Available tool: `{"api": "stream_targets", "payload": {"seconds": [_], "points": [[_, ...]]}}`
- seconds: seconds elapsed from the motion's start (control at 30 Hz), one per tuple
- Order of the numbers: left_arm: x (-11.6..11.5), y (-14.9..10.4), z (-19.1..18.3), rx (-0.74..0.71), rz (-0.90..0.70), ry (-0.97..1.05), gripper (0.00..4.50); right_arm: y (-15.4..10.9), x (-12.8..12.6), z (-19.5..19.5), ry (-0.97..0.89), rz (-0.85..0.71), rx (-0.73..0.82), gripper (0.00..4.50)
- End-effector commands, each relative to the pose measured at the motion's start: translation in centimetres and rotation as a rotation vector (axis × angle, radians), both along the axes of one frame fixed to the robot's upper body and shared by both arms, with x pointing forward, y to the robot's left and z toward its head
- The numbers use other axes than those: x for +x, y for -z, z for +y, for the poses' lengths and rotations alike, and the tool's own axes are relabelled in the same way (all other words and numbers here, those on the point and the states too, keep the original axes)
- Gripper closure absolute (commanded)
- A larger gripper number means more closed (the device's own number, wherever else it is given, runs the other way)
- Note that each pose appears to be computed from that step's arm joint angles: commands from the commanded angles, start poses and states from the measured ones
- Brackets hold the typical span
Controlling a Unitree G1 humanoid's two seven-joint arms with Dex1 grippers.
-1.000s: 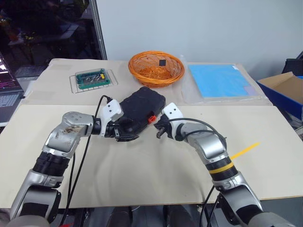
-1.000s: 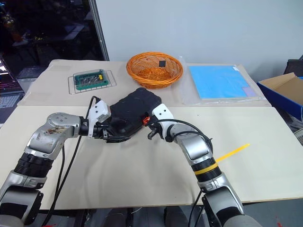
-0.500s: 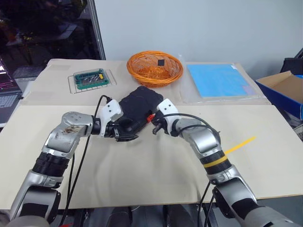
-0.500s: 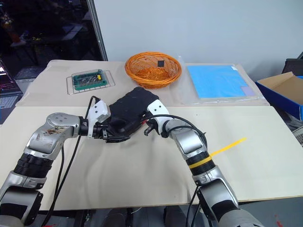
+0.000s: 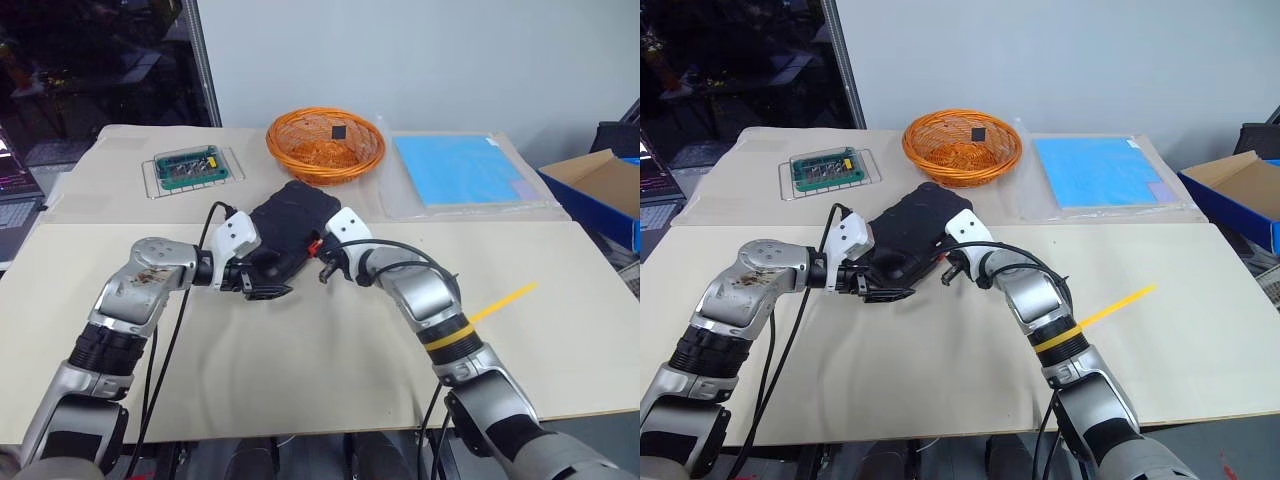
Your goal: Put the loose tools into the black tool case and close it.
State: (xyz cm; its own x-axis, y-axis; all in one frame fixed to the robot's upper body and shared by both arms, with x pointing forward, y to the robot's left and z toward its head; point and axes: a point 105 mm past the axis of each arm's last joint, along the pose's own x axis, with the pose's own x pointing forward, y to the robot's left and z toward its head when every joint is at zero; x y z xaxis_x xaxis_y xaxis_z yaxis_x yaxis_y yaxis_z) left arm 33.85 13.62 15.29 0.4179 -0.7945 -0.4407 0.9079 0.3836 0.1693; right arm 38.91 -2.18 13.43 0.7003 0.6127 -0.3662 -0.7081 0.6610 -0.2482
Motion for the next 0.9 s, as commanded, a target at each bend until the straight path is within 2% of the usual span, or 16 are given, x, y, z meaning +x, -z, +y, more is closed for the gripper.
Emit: {"api": "stream_targets", "payload": {"seconds": [0.03, 0.3, 0.53, 0.67, 0.9], "points": [[-0.1, 2.5, 0.7, 0.049, 0.084, -0.044, 0.00, -5.0, 0.2, 1.8, -0.062, -0.175, 0.052, 4.46], [-0.2, 2.9, 0.8, 0.052, 0.097, -0.053, 0.00, -5.9, 0.2, 2.9, -0.093, -0.210, 0.073, 4.46], [-0.4, 3.1, 0.9, 0.053, 0.104, -0.063, 0.00, -5.3, 0.4, 3.6, -0.109, -0.196, 0.093, 4.46], [-0.4, 3.1, 1.0, 0.050, 0.103, -0.071, 0.00, -5.4, 0.0, 2.0, -0.086, -0.179, 0.098, 4.46], [-0.4, 3.2, 1.0, 0.048, 0.105, -0.078, 0.00, -5.3, -2.3, -0.2, -0.068, -0.111, 0.131, 4.46]]}}
